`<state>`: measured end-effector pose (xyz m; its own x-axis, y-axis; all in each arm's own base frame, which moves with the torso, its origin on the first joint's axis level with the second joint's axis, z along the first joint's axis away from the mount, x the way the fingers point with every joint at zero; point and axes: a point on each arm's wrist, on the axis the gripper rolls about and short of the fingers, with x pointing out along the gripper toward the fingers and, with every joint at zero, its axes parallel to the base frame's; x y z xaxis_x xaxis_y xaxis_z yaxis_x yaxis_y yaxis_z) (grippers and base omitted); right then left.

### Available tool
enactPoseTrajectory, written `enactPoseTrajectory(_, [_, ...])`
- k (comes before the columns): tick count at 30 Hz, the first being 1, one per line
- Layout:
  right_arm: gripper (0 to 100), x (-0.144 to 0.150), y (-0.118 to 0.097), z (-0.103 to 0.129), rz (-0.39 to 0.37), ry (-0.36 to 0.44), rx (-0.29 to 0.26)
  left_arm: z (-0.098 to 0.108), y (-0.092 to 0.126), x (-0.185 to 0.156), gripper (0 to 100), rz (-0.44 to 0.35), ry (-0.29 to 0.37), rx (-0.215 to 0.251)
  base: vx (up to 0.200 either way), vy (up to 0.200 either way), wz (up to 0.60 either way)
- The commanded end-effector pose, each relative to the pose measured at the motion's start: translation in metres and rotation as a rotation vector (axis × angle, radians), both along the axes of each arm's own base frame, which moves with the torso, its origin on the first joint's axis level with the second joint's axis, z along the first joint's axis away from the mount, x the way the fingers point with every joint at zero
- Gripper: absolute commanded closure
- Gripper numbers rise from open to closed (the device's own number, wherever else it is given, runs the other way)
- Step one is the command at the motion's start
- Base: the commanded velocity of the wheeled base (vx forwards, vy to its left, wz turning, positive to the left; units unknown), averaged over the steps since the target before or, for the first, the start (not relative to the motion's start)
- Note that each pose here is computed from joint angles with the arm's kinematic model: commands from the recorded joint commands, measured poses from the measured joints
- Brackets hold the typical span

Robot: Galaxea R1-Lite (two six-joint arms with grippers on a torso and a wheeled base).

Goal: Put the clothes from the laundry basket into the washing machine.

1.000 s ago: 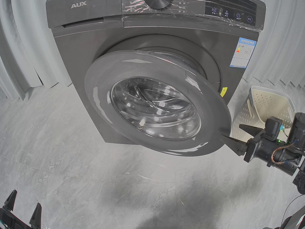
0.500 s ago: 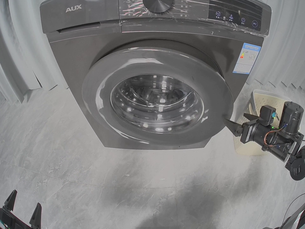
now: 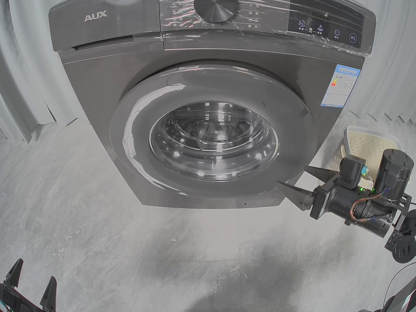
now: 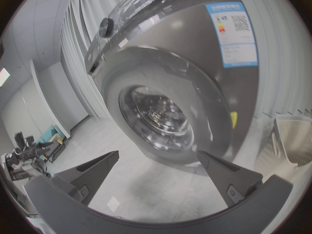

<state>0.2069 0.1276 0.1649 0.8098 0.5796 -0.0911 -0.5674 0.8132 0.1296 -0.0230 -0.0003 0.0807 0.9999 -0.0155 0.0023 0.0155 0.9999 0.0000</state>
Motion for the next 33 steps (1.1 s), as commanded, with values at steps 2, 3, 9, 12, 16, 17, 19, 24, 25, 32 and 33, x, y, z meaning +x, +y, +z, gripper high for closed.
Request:
enactPoseTrajectory(2, [0, 0.021, 0.019, 0.022, 0.019, -0.070, 0.069, -0.005, 0.000, 0.000, 0, -0.001, 0.005, 0.002, 0.200, 0.000, 0.00])
enactPoseTrajectory(3, [0, 0.024, 0.021, 0.025, 0.020, -0.082, 0.077, -0.005, 0.000, 0.000, 0, -0.001, 0.005, 0.002, 0.000, 0.000, 0.00])
enactPoseTrajectory(9, [0, 0.029, 0.022, 0.036, 0.011, -0.119, 0.098, -0.005, 0.000, 0.000, 0, -0.001, 0.005, 0.002, 0.000, 0.000, 0.00])
enactPoseTrajectory(12, [0, 0.028, 0.021, 0.038, 0.006, -0.131, 0.100, -0.005, 0.000, 0.000, 0, -0.001, 0.005, 0.000, 0.000, 0.000, 0.00])
enactPoseTrajectory(16, [0, 0.028, 0.021, 0.039, -0.027, -0.138, 0.096, -0.005, 0.000, 0.000, 0, -0.003, 0.005, 0.002, 0.000, 0.000, 0.00])
enactPoseTrajectory(17, [0, 0.028, 0.021, 0.039, -0.032, -0.140, 0.096, -0.005, 0.000, 0.000, 0, -0.003, 0.005, 0.002, 0.000, 0.000, 0.00])
enactPoseTrajectory(19, [0, 0.028, 0.020, 0.039, -0.036, -0.145, 0.088, -0.005, 0.000, 0.000, 0, -0.003, 0.005, 0.002, 0.000, 0.000, 0.00])
enactPoseTrajectory(24, [0, 0.029, 0.019, 0.040, -0.072, -0.176, 0.071, -0.005, 0.000, 0.000, 0, -0.001, 0.005, 0.000, 0.000, 0.000, 0.00])
enactPoseTrajectory(25, [0, 0.028, 0.019, 0.037, -0.073, -0.169, 0.065, -0.005, 0.000, 0.000, 0, -0.001, 0.005, 0.000, 0.000, 0.000, 0.00])
enactPoseTrajectory(32, [0, 0.019, 0.013, 0.028, -0.071, -0.141, 0.042, -0.005, 0.000, 0.000, 0, -0.003, 0.005, 0.000, 0.000, 0.000, 0.00])
enactPoseTrajectory(33, [0, 0.012, 0.011, 0.027, -0.063, -0.140, 0.038, -0.005, 0.000, 0.000, 0, -0.001, 0.005, 0.000, 0.000, 0.000, 0.00])
